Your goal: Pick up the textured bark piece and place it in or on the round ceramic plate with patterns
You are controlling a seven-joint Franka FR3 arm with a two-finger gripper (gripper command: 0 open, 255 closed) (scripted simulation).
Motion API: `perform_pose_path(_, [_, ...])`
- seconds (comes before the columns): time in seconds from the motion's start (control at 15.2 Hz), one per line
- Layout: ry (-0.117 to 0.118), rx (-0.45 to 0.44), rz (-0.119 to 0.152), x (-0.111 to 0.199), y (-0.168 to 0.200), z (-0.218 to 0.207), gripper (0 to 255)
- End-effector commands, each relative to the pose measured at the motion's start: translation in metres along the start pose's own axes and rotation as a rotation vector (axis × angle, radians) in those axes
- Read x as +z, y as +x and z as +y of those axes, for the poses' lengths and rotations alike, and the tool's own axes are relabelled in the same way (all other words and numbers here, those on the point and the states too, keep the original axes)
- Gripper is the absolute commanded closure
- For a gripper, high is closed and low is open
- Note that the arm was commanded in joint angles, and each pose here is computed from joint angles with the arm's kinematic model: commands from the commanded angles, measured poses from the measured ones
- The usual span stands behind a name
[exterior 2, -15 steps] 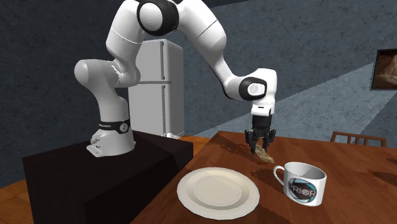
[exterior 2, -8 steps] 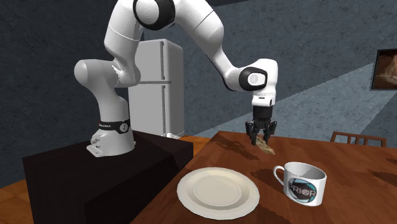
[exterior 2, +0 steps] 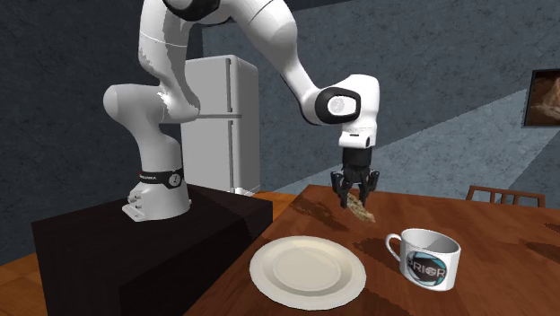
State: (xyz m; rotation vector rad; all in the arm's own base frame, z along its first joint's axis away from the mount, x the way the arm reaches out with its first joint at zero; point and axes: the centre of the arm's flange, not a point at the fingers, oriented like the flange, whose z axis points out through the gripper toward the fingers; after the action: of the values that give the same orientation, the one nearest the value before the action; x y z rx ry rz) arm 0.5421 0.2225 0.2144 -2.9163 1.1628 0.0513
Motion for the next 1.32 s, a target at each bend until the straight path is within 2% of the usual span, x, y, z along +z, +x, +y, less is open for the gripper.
perform_pose_path(0.0, [0.000,-0.001,0.000,0.000,0.014,0.024,255])
perform_pose_path(0.92, [0.000,-0.001,0.000,-0.002,0.099,0.190,255])
perform_pose_path(1.25, [0.000,-0.001,0.000,0.024,0.100,0.190,255])
